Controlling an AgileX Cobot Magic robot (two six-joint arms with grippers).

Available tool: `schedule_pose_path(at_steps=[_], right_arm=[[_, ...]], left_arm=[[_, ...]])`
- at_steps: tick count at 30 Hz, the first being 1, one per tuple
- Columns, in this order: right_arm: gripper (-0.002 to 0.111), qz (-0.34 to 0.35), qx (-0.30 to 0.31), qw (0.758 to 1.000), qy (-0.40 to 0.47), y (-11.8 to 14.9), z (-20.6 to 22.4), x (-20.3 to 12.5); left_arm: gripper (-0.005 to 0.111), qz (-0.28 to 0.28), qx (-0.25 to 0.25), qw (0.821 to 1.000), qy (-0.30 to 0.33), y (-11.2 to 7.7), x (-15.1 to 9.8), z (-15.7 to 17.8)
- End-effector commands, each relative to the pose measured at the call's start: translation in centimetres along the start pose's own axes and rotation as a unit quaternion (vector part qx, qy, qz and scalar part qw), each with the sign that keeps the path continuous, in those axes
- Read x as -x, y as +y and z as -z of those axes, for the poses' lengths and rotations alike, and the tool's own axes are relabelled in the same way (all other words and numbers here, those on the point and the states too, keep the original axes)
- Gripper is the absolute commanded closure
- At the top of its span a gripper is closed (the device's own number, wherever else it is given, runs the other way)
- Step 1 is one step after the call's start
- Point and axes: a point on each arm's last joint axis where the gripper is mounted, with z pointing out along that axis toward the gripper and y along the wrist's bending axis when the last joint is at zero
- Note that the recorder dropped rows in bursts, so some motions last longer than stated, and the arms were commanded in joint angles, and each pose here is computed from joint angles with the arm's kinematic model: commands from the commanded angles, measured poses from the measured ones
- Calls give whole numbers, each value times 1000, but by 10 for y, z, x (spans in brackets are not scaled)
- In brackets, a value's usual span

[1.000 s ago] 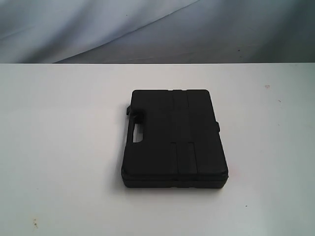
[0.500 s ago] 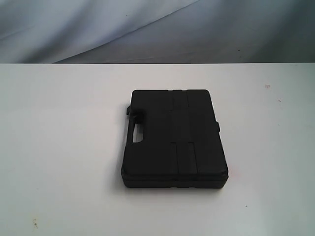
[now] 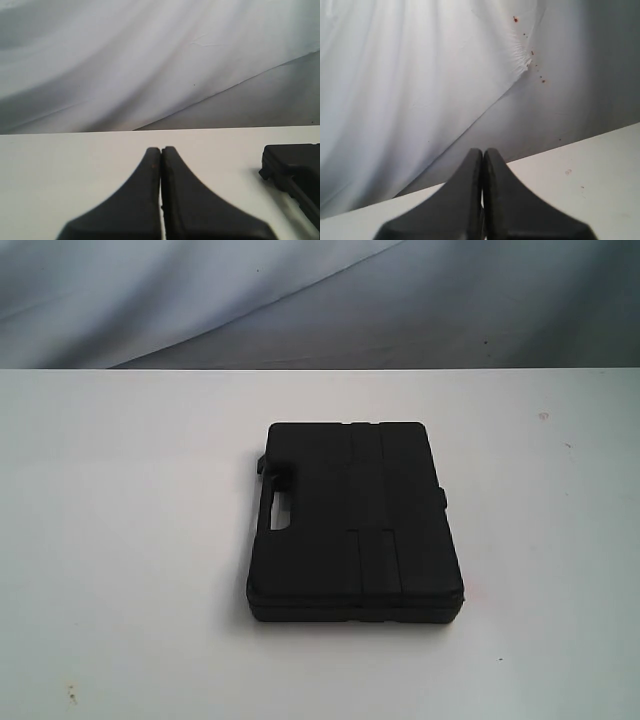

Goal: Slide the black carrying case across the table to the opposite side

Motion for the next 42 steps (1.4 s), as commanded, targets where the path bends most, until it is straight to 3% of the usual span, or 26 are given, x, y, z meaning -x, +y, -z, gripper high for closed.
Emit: schedule_pose_path(at_steps=[1,8,18,22,30,36,42], right_arm=[[108,36,8,997,66,15,-7,23],[108,94,25,982,162,34,-42,56],[108,107,37,960,256,49,-112,89],[108,116,74,945,297,66,-150,91],[108,141,140,894,402,133,-223,39],[108,163,157,859,460,196,-251,-20],[108,151,154,836,505,231,-268,-62]], left_arm=[[106,-5,-4,1000,-1,0,-1,0],[106,-5,-4,1000,-1,0,-1,0],[106,-5,-4,1000,-1,0,-1,0],[106,-5,-4,1000,-1,0,-1,0],[106,-5,-4,1000,-1,0,-1,0],[106,-5,-4,1000,-1,0,-1,0],[106,-5,-4,1000,-1,0,-1,0]])
